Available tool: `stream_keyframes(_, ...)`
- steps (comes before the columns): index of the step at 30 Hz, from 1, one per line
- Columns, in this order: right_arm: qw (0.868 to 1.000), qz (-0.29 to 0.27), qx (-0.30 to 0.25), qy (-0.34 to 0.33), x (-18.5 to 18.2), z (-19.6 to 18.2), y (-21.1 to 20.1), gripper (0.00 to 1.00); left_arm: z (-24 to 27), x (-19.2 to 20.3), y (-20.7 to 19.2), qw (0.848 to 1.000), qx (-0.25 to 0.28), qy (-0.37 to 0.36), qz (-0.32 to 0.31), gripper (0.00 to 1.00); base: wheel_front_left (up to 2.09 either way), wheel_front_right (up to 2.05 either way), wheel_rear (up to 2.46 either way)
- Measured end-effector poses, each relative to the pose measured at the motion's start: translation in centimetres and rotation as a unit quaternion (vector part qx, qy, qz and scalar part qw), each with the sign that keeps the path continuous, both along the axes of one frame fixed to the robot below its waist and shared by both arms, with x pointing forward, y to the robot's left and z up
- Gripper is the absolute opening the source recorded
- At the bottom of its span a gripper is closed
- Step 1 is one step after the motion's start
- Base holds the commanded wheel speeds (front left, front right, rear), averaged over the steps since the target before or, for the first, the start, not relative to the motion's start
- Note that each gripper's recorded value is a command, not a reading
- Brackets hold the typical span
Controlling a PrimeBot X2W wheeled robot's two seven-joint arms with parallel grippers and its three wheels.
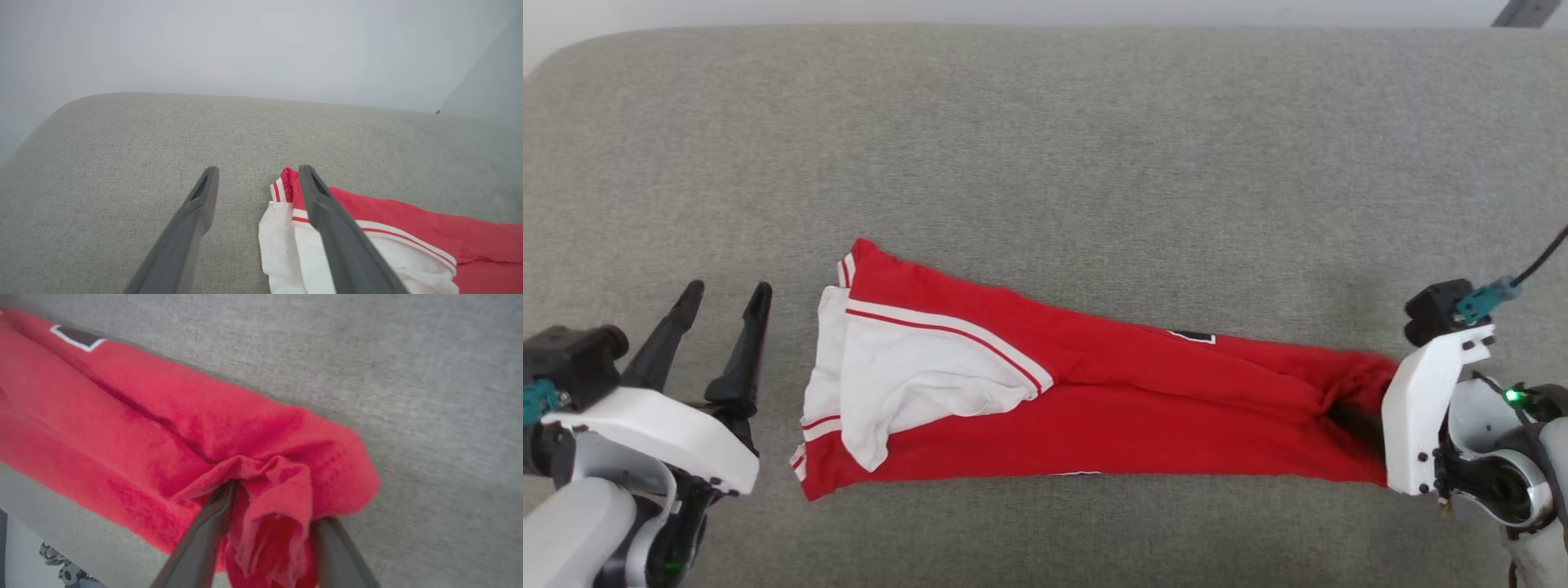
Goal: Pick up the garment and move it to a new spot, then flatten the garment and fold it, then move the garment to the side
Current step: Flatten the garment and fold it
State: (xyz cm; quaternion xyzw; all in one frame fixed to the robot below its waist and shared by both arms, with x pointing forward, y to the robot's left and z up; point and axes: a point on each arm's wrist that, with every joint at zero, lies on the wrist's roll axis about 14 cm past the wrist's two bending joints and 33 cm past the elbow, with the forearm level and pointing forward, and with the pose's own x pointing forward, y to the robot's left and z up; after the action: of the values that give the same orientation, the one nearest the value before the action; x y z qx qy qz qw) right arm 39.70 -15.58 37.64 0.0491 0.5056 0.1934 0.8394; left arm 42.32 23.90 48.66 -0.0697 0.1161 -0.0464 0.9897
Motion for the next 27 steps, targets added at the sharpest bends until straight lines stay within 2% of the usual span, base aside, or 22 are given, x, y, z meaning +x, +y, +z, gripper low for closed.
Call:
stream_keyframes(6,0.999,0.022,0.038,0.006,-0.1,0.9,1.7,0.0,0.6,-1.0,0.8,0.998,-0.015,-0.039,0.037,1.0,0.0,0.0,0.0)
stream_keyframes(14,0.998,0.016,0.049,-0.044,1.2,4.3,0.6,0.0,-0.5,-3.7,1.8,0.995,-0.037,-0.058,0.073,1.0,0.0,0.0,0.0)
stream_keyframes(18,0.997,-0.005,0.037,-0.064,1.9,5.5,-1.5,0.0,-0.7,-4.7,2.1,0.993,-0.042,-0.069,0.084,1.0,0.0,0.0,0.0)
stream_keyframes(27,0.991,-0.097,-0.027,-0.091,2.5,7.7,-9.8,0.0,-0.2,-5.8,1.9,0.99,-0.046,-0.101,0.093,1.0,0.0,0.0,0.0)
